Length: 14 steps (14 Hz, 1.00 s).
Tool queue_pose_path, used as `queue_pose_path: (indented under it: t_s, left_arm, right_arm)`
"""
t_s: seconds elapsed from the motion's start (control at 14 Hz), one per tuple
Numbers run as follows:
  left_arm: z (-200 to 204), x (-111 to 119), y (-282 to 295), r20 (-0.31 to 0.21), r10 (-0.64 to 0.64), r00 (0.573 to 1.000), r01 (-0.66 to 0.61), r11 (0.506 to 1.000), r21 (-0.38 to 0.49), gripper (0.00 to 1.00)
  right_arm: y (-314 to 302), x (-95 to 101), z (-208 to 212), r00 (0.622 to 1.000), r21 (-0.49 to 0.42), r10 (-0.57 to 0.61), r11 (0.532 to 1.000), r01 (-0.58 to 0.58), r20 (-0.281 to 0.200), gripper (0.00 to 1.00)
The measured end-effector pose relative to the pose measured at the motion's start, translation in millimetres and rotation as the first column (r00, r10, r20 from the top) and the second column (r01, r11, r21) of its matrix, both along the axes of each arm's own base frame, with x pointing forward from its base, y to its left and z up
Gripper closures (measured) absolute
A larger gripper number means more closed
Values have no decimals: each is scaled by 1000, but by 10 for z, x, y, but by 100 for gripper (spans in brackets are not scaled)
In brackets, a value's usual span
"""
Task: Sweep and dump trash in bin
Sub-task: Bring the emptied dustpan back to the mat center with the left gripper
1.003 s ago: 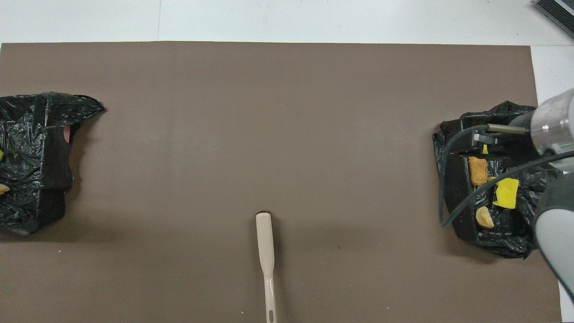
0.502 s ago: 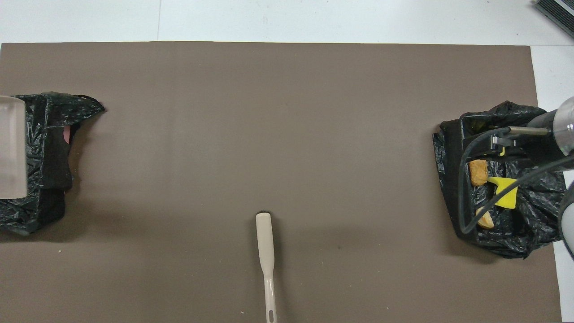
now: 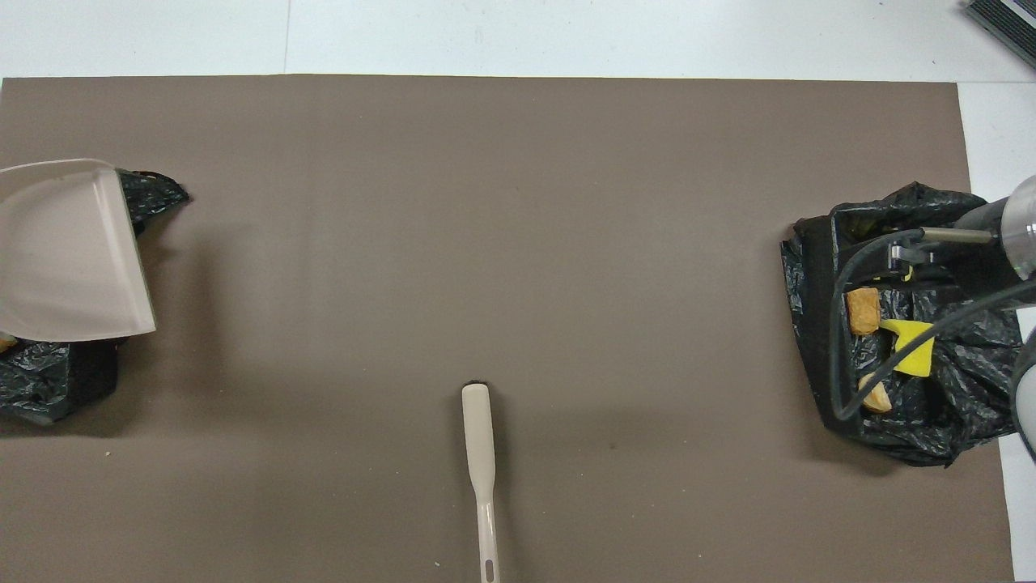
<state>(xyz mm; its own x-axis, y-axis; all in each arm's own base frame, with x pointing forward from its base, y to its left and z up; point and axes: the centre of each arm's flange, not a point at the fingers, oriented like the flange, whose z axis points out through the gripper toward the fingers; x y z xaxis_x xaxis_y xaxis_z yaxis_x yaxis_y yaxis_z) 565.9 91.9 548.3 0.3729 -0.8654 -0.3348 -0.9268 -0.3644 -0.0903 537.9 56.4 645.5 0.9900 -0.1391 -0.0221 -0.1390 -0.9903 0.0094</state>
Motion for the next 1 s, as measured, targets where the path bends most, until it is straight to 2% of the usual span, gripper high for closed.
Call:
queue_pose_path:
  t_s: [0.14,0.36,0.72,1.0]
  left_arm:
    - [-21,-31,-297,16,133,991,-132,990,-39,68]
    - [-66,-118,-1051,61,320,945,-315,946,-79,68]
    - [-129,-457,-2268,81,590,803,-570,801,-186,68]
    - [-241,-646,-3168,95,724,683,-674,675,-301,68]
  right_arm:
    - [1,10,-15,1000,0,0,1000,0,-2,0]
    - [1,10,-15,1000,0,0,1000,0,-2,0]
    - [1,10,-15,1000,0,0,1000,0,-2,0]
    - [2,10,-15,1000,0,0,1000,0,-2,0]
